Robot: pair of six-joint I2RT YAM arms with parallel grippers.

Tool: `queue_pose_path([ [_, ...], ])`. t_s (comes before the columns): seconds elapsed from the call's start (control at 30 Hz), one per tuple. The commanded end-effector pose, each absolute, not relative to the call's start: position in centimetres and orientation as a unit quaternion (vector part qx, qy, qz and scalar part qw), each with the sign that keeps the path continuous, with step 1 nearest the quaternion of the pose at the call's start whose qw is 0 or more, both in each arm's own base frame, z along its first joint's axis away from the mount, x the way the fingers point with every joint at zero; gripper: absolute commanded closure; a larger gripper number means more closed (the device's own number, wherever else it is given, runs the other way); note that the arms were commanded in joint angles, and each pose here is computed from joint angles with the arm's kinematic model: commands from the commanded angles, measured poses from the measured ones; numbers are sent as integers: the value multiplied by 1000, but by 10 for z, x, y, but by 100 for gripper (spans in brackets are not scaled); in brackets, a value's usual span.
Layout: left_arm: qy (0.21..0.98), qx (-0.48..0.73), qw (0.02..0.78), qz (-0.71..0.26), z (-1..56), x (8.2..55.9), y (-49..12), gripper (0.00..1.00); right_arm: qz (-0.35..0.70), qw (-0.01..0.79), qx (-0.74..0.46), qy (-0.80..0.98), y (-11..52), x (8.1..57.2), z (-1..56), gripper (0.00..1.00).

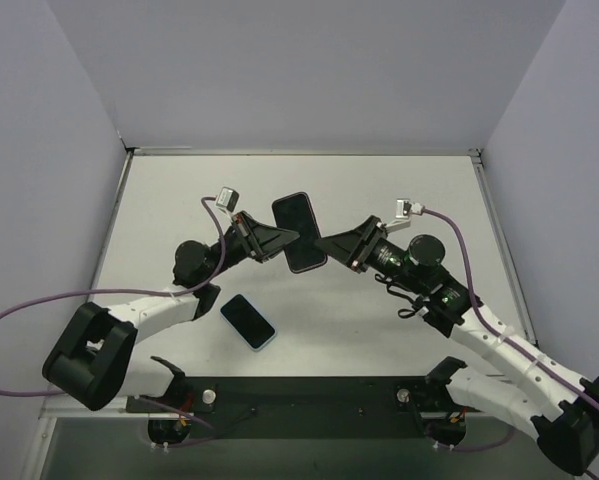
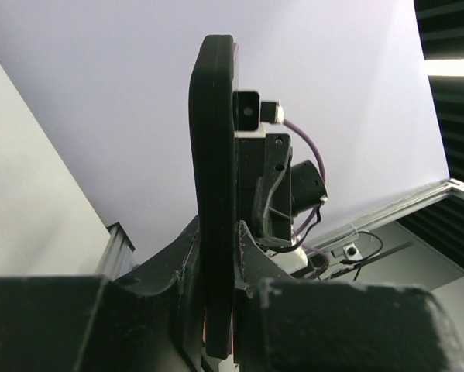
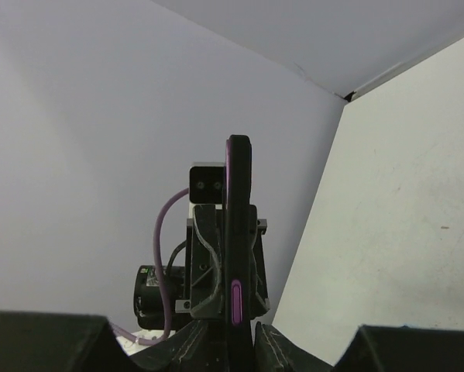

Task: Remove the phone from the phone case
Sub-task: Remove the phone case from the phone.

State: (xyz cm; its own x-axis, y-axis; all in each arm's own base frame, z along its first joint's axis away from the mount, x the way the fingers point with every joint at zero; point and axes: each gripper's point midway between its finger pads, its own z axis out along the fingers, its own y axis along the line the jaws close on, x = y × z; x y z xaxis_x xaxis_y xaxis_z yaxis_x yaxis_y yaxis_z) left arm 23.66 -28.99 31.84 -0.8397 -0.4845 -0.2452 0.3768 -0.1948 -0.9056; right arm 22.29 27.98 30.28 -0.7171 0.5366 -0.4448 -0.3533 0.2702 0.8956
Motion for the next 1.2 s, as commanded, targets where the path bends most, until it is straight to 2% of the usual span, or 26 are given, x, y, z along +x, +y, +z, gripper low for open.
queue_pose_path([
  [0.0, 492, -42, 337, -802, 357, 246, -272, 100, 638, 394, 85, 656, 258, 207, 330, 69],
  [0.2, 486, -45, 337, -805, 360, 248, -271, 100, 661, 401, 73, 630, 250, 190, 339, 62],
  [0.63, 463, -33, 344, -816, 383, 239, -265, 100, 647, 403, 70, 643, 260, 202, 323, 56],
  [1.03, 452, -29, 346, -822, 395, 234, -262, 100, 677, 390, 62, 621, 272, 208, 330, 61],
  [1.13, 451, -30, 346, -822, 395, 233, -261, 100, 686, 387, 68, 612, 272, 207, 333, 67],
  [1.17, 450, -29, 346, -823, 396, 232, -261, 100, 688, 384, 75, 611, 270, 208, 330, 73],
])
